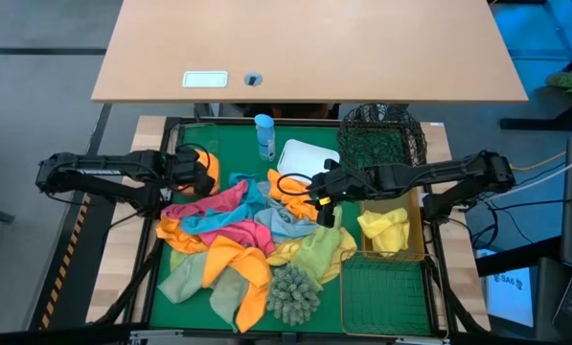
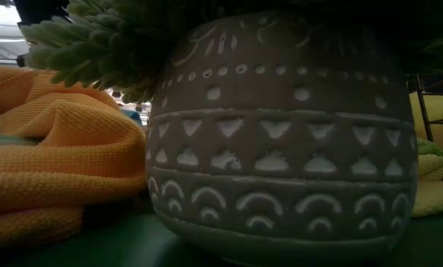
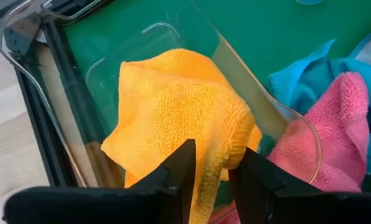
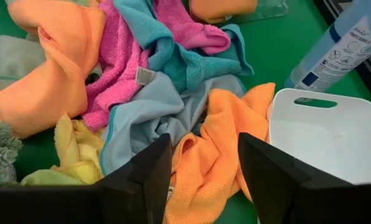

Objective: Sort microfiber towel by color & place in baskets
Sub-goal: Put the orange microfiber towel into the transparent bin

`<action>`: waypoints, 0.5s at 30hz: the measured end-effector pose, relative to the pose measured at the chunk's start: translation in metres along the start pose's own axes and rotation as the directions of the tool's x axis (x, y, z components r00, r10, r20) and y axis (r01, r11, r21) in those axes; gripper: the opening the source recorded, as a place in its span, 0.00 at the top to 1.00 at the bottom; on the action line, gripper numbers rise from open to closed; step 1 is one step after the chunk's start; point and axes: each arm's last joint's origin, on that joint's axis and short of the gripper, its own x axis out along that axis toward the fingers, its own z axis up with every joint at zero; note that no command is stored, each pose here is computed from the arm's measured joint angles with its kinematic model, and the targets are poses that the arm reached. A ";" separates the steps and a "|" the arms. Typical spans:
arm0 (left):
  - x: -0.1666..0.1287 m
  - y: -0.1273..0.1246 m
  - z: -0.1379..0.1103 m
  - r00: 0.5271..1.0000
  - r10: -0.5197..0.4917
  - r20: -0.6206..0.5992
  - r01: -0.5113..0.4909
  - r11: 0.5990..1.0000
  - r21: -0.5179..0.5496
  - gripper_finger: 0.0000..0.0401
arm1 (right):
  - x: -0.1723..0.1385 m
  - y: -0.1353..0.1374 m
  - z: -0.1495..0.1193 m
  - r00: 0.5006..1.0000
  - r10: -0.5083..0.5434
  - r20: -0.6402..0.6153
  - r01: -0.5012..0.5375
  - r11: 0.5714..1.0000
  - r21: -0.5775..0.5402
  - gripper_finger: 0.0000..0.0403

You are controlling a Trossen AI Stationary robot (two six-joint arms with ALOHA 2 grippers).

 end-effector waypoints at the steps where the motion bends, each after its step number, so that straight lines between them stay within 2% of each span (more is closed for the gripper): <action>1: 0.000 0.000 0.000 1.000 -0.001 0.001 0.001 1.000 0.000 0.78 | 0.000 0.000 0.000 1.000 0.000 0.000 0.000 1.000 0.000 0.54; 9: 0.000 0.001 0.001 0.999 0.030 0.045 -0.030 1.000 -0.001 0.78 | 0.000 0.000 0.000 1.000 0.000 0.000 0.000 1.000 0.000 0.54; 15: 0.000 0.001 0.001 0.999 0.021 0.033 -0.021 1.000 0.000 0.69 | 0.000 0.000 0.000 1.000 0.000 0.000 0.000 1.000 0.000 0.54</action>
